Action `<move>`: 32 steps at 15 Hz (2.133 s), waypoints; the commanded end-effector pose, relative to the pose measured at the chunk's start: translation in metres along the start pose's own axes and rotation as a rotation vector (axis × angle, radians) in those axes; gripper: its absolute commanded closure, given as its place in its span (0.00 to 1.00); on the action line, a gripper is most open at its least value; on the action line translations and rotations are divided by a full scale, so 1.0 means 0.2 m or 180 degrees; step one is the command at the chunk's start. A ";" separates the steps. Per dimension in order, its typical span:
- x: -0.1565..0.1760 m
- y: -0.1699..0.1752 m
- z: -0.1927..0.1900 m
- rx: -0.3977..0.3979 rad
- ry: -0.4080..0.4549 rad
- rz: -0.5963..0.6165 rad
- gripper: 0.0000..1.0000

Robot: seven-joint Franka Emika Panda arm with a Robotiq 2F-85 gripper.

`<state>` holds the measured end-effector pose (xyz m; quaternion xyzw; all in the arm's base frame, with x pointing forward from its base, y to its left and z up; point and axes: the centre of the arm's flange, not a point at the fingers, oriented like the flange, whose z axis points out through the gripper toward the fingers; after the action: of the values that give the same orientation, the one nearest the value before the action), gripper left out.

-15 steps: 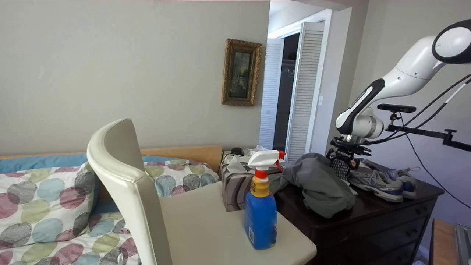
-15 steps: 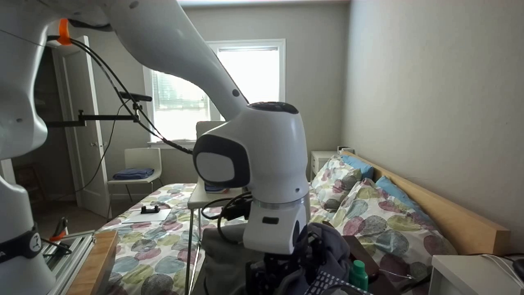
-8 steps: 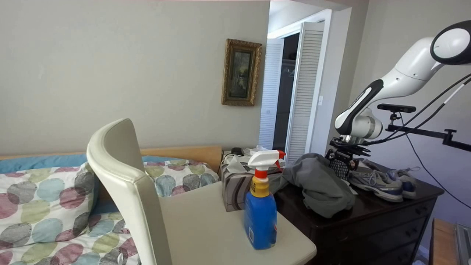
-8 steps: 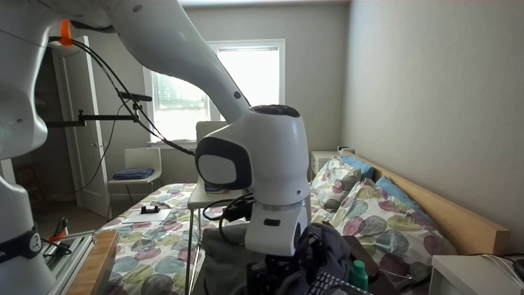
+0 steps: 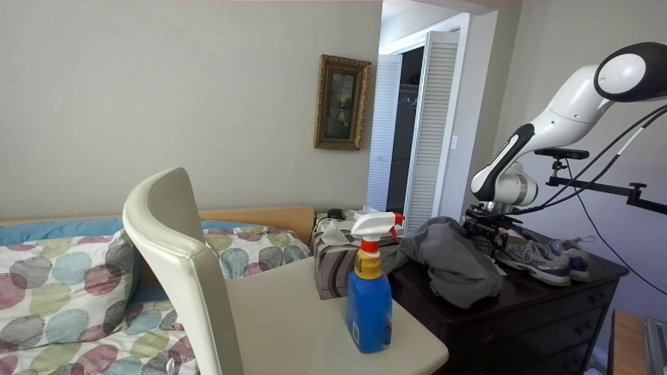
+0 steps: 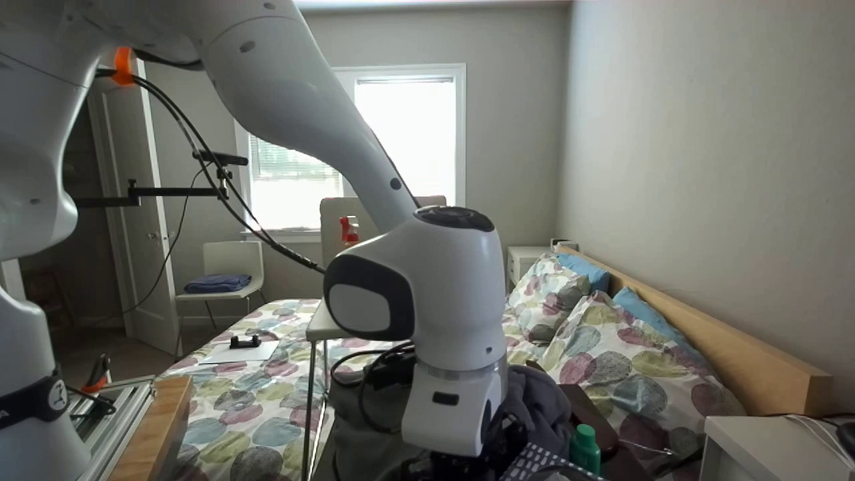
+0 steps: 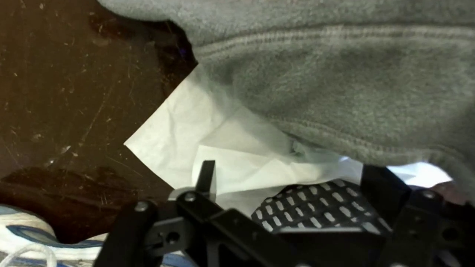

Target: Use the white napkin to wipe the nozzle on the spray bottle.

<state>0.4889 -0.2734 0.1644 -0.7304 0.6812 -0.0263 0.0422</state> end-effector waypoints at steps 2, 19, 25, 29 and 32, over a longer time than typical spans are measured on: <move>0.04 -0.04 0.12 -0.0049 0.0092 -0.0093 0.02; -0.01 0.09 0.10 -0.0626 0.0043 -0.0541 0.99; -0.09 0.34 -0.07 -0.1098 -0.0307 -0.1157 0.99; -0.09 0.47 -0.31 -0.0917 -0.0496 -0.1427 0.99; -0.09 0.54 -0.51 -0.0573 -0.0710 -0.1557 0.99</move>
<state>0.4006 -0.2713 0.2062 -0.8597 0.4980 0.1128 -0.0123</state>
